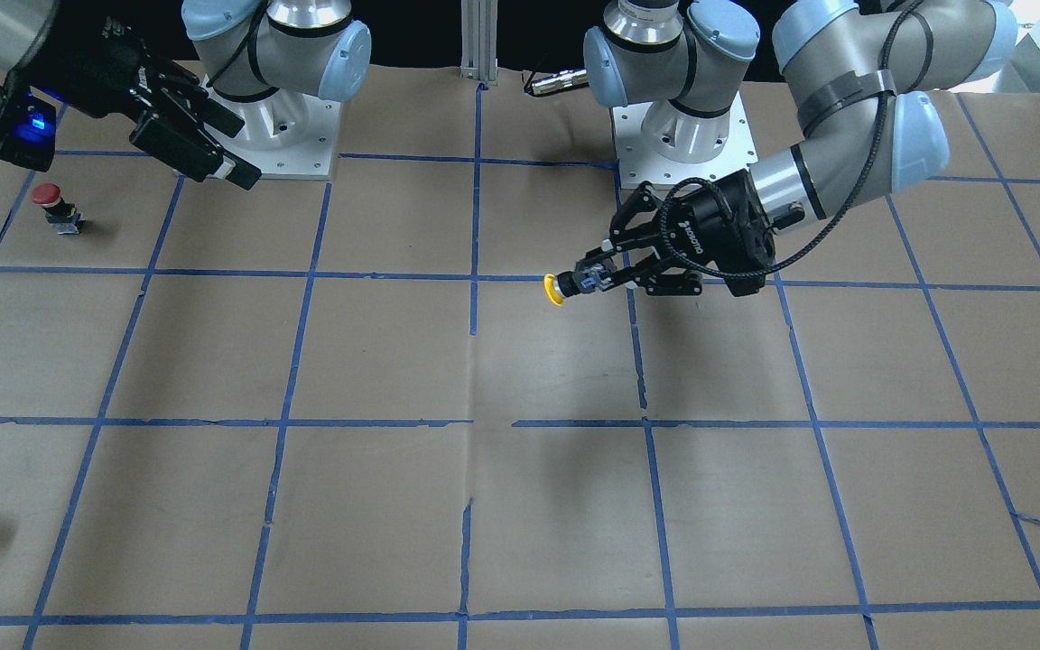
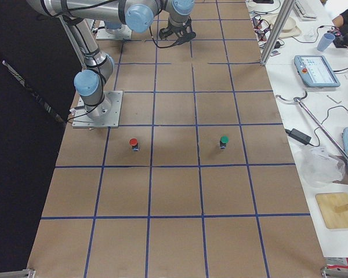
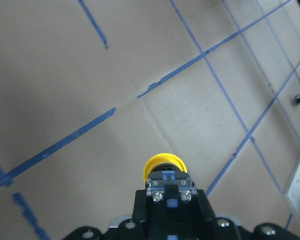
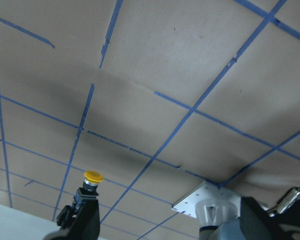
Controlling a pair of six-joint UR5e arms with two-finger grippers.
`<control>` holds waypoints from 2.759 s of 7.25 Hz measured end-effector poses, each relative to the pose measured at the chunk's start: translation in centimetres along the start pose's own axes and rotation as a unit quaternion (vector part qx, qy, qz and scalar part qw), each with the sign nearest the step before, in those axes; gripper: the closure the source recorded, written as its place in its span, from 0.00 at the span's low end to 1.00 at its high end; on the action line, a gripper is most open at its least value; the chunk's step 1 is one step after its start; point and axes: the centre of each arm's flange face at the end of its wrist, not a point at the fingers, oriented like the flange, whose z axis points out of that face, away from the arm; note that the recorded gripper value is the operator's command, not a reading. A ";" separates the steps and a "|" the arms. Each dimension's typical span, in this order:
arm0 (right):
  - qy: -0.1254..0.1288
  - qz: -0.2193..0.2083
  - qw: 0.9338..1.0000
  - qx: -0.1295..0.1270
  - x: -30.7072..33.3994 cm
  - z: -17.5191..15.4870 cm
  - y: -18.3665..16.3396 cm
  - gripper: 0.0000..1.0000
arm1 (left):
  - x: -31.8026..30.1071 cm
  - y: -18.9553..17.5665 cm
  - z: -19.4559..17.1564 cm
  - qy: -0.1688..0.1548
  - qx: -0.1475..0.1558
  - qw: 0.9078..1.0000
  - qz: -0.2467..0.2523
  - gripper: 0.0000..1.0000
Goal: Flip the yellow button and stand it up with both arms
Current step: 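Lift the yellow button with the left gripper while the right gripper approaches, then bring the right gripper onto the yellow button held by the left gripper and close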
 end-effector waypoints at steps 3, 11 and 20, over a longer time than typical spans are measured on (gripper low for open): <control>-0.060 0.090 0.985 -0.134 -0.3 0.9 -3.7 0.00 | 7.5 -1.0 3.7 0.129 0.036 0.988 -0.075 0.98; -0.143 0.193 0.922 -0.304 -0.4 6.3 -2.3 0.00 | 11.7 -3.8 4.3 0.217 0.056 0.956 -0.190 0.99; -0.115 0.218 0.909 -0.336 -0.5 10.7 -1.3 0.00 | 11.5 -2.7 4.9 0.216 0.068 0.960 -0.165 0.99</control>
